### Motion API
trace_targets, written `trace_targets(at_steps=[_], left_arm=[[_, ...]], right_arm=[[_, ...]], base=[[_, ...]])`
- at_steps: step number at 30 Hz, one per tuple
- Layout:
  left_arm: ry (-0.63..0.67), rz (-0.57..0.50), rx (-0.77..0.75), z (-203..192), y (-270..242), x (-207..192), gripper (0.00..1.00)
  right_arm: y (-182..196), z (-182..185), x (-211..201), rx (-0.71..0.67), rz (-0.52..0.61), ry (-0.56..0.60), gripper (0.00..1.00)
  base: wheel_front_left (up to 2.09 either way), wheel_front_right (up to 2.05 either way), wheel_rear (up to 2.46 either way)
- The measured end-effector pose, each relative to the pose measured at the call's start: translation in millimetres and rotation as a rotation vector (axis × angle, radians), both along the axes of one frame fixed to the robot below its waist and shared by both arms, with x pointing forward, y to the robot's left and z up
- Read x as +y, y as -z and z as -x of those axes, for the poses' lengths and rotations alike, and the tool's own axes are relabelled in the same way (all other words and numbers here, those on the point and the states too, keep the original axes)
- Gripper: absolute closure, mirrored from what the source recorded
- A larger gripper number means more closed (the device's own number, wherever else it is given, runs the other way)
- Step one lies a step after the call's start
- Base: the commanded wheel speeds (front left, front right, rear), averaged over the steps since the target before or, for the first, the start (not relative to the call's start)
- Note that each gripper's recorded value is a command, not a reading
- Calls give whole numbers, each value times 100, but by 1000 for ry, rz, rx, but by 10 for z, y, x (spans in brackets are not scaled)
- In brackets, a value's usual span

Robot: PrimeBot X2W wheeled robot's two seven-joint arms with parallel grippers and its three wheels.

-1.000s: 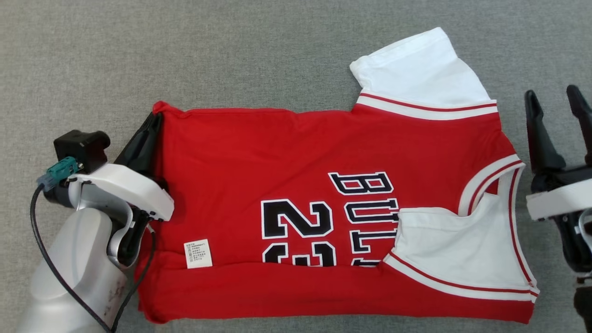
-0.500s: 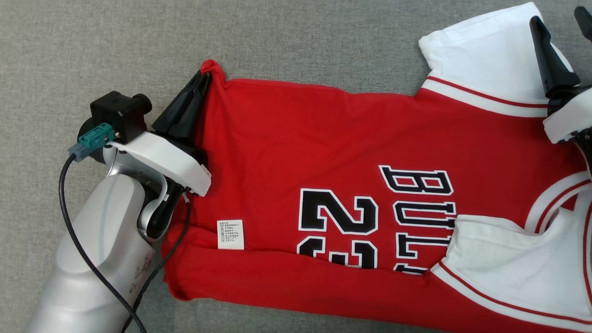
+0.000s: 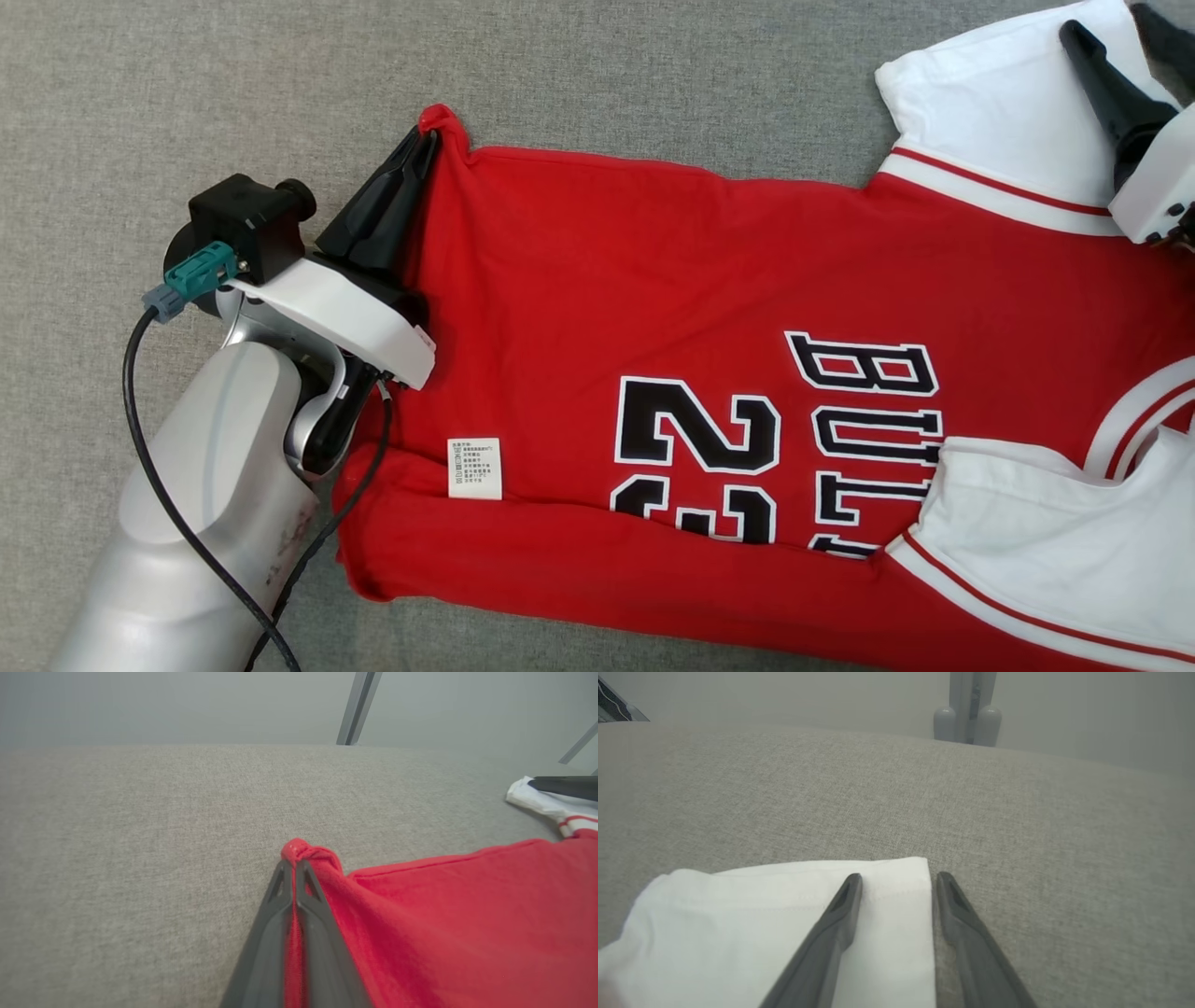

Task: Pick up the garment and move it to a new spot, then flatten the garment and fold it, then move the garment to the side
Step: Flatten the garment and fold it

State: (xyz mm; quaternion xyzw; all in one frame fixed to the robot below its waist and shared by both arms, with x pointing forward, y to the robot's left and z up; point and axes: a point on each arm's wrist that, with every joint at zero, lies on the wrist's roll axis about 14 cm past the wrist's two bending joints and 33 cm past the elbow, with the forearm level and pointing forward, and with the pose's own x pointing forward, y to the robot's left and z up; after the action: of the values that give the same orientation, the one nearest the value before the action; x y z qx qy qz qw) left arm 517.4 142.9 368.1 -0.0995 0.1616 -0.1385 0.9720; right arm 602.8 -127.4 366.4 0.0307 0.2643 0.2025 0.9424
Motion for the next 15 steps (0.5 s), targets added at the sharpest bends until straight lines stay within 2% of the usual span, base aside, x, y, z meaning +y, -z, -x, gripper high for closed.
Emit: trace_targets(at_steps=[1, 8, 15], left_arm=[[0, 0, -2, -2, -2, -1, 100], [-5, 7, -29, -31, -68, -9, 100], [-20, 16, -92, -32, -257, -8, 100]], right_arm=[[-2, 6, 14, 9, -9, -3, 100], [-230, -41, 67, -59, -25, -31, 100], [-664, -12, 102, -186, -91, -40, 100]], base=[[0, 0, 0], [0, 0, 0], [0, 0, 0]])
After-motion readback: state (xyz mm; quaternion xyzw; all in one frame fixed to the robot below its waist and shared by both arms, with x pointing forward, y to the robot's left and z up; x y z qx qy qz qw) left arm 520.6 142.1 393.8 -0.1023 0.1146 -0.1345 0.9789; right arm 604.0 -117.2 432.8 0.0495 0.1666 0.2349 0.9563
